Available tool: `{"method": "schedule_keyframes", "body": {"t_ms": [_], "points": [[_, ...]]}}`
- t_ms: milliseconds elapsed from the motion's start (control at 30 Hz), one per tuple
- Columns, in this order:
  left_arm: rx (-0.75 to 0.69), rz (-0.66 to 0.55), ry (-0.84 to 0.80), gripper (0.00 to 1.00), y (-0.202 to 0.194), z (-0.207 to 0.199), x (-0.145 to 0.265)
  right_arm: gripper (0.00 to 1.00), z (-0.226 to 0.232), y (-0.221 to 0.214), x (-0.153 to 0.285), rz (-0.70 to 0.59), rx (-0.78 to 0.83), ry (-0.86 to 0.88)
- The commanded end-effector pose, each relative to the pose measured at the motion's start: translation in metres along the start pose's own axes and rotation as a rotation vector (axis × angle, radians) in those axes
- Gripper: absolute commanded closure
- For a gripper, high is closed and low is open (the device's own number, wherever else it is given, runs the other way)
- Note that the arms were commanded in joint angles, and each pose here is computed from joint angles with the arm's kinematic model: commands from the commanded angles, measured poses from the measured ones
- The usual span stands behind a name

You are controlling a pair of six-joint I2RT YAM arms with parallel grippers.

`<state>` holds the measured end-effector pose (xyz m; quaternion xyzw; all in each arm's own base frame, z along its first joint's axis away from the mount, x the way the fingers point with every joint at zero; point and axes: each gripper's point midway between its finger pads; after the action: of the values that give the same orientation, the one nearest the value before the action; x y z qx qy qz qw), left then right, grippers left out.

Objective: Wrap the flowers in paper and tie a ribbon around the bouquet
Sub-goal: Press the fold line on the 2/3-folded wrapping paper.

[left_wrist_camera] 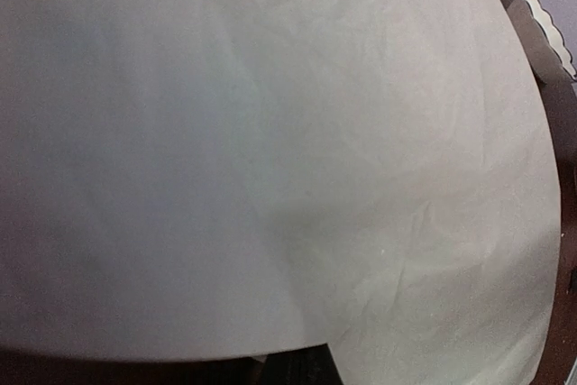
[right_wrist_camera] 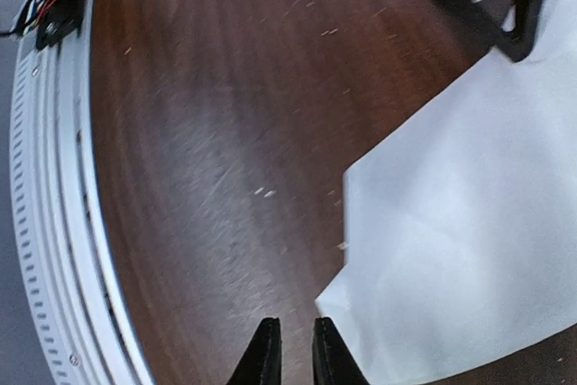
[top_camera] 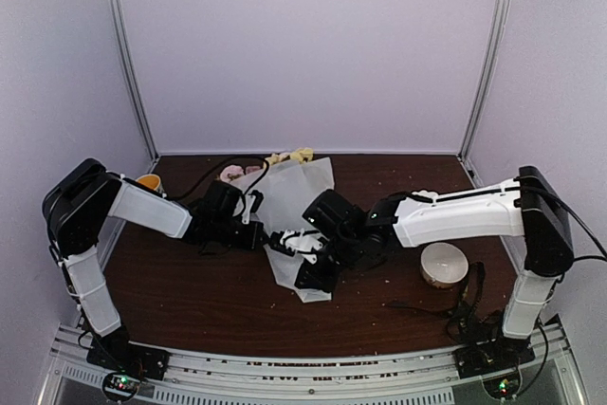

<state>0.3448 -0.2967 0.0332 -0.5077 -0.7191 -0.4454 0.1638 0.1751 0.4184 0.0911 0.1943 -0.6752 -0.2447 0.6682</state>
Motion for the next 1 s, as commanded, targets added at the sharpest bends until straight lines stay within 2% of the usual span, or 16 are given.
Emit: {"method": "schedule_keyframes", "body": {"t_ms": [0, 67, 167, 300, 567, 667, 833, 967], "points": [[-0.014, -0.031, -0.018, 1.0, 0.007, 0.0, -0.002, 0.86, -0.07, 0.001, -0.012, 0.022, -0.165, -0.208], [-0.018, -0.03, -0.024, 1.0, 0.008, -0.002, -0.002, 0.87, -0.081, -0.004, -0.019, 0.06, -0.188, -0.254], [-0.039, -0.032, -0.034, 1.0, 0.011, -0.006, -0.002, 0.87, -0.074, -0.008, -0.029, 0.056, -0.185, -0.229], [-0.094, -0.047, -0.052, 1.0, 0.023, -0.017, -0.002, 0.88, -0.066, -0.032, -0.032, 0.131, -0.182, -0.271], [-0.181, -0.041, -0.146, 1.0, 0.038, -0.045, -0.012, 0.89, -0.078, -0.039, 0.022, 0.039, -0.265, -0.453], [-0.196, -0.062, -0.128, 1.0, 0.045, -0.046, -0.012, 0.88, -0.076, -0.032, 0.035, -0.018, -0.261, -0.454], [-0.177, -0.037, -0.079, 1.0, 0.034, -0.029, -0.02, 0.88, -0.078, -0.012, 0.021, -0.038, -0.227, -0.403], [-0.15, -0.016, -0.068, 1.0, 0.024, -0.02, -0.027, 0.88, -0.084, 0.006, -0.01, -0.041, -0.21, -0.347]]}}
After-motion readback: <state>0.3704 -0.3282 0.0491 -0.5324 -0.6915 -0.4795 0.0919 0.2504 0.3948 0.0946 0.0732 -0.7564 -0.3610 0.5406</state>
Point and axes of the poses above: each gripper's point midway between its finger pads, its own x axis back along the fingers, its own z axis along the line the jaws close on, y = z × x, and after that the axes turned 15 degrees about x, right-handed
